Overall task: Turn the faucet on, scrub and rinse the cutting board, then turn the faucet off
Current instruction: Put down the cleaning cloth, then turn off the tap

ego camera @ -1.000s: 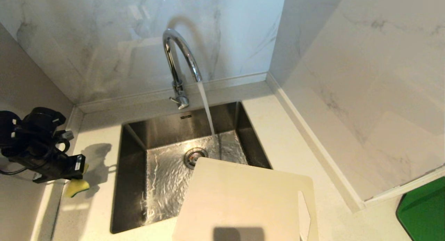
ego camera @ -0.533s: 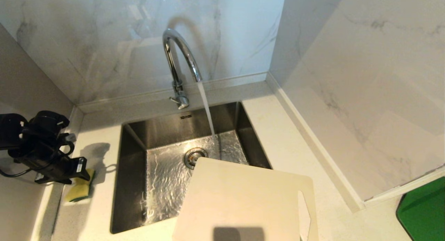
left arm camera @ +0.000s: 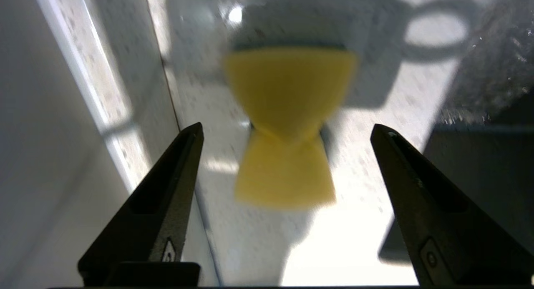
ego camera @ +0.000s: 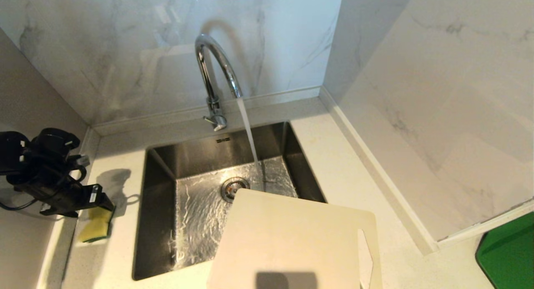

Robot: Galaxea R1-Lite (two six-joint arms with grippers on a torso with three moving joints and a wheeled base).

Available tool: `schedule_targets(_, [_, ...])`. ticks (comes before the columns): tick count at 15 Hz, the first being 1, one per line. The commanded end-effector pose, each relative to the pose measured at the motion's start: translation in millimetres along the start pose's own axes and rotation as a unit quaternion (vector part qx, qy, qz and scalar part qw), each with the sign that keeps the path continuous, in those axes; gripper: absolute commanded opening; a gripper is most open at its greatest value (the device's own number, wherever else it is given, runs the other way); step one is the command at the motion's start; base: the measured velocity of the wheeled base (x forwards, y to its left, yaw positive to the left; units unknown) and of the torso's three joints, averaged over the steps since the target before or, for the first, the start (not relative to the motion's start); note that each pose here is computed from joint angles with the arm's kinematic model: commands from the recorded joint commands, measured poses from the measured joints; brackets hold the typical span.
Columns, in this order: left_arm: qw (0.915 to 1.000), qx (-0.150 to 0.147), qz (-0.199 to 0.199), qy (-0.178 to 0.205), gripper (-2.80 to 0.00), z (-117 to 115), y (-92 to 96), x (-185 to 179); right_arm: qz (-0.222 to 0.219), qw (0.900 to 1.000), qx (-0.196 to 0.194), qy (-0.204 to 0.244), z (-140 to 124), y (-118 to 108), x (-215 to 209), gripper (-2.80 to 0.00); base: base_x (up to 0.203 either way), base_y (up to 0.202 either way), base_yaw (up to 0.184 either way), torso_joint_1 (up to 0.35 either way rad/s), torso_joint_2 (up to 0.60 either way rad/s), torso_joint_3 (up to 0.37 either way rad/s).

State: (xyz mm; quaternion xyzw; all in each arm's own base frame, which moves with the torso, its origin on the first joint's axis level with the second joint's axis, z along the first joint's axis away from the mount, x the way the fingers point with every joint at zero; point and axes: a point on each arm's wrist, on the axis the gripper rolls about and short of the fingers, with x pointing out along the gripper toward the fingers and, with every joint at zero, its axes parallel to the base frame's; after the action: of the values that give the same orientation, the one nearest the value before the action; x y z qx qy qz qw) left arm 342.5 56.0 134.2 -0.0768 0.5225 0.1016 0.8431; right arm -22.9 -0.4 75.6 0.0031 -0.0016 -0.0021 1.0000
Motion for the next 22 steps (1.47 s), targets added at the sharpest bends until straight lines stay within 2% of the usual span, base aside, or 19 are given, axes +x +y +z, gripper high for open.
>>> schedule_targets(1, [0.9996,0.016,-0.015,-0.015,0.0,-3.7,-10.0,-26.6,0.0,1.0,0.0,0.0,-0.4,0.0,0.1,-2.8,0.0,0.0,0.0,0.0,0.0,0.0])
schedule_targets(2, [0.9991,0.03,-0.022,-0.022,-2.8,-6.0,-14.9,-37.2,0.0,1.0,0.0,0.0,-0.4,0.0,0.1,-2.8,0.0,0.0,0.0,0.0,0.0,0.0])
schedule_targets(7, [0.9906,0.102,-0.058,-0.07,-2.8,-26.5,-45.7,-92.5,0.0,1.0,0.0,0.001,-0.5,0.0,0.1,-2.8,0.0,0.0,0.0,0.0,0.0,0.0])
schedule_targets(11, [0.9834,0.139,-0.082,-0.084,-2.8,-30.6,-67.7,-118.7,0.0,1.0,0.0,0.001,-0.5,0.0,0.1,-2.8,0.0,0.0,0.0,0.0,0.0,0.0])
schedule_targets(16, [0.9745,0.177,-0.108,-0.086,-2.8,-24.0,-96.4,-139.3,0.0,1.0,0.0,0.0,-0.3,0.0,0.1,-2.8,0.0,0.0,0.0,0.0,0.0,0.0])
schedule_targets(22, [0.9634,0.213,-0.129,-0.099,-2.8,3.4,-141.9,-138.2,0.0,1.0,0.0,0.001,-0.5,0.0,0.1,-2.8,0.0,0.0,0.0,0.0,0.0,0.0])
